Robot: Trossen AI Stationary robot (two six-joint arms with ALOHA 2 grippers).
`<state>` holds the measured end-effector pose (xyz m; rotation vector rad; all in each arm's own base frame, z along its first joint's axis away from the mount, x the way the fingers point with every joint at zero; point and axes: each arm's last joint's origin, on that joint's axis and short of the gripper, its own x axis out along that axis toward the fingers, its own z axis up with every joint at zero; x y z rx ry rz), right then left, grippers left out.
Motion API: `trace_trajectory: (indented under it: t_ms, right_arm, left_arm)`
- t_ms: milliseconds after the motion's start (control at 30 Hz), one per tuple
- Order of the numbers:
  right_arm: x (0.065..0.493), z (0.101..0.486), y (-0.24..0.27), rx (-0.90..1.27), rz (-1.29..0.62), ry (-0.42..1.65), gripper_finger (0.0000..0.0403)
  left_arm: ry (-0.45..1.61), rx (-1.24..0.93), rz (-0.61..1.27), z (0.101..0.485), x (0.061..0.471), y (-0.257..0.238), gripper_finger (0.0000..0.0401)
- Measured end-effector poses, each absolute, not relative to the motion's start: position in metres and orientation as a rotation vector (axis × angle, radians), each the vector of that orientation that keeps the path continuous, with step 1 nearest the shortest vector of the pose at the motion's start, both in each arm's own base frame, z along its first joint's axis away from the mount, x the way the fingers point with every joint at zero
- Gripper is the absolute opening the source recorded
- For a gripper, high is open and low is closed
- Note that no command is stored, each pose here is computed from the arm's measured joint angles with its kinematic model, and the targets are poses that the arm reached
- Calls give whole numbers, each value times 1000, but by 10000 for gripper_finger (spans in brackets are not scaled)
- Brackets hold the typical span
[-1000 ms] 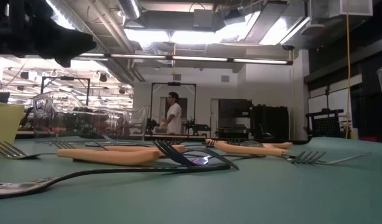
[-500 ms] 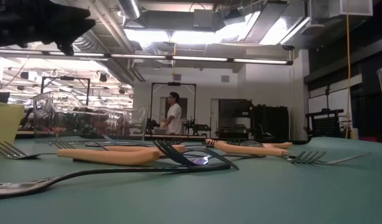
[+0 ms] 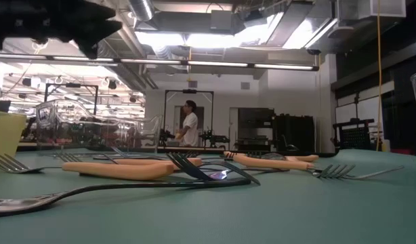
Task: Sort silverware by color (type)
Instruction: Put the orange fork in the top transparent bin
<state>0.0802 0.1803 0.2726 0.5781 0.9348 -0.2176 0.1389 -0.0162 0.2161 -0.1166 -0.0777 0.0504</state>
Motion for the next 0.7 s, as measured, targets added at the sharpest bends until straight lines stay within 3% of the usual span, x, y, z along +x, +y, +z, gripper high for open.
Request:
trace_trajectory:
  t_ms: [333,700]
  right_arm:
    - [89,285,166,391,-220,625,85]
    - [128,289,131,125,-336,666,85]
  left_arm:
    - [115,-82,-58,243,182,-35,133]
    - [431,-11,-128,250,231,-64,133]
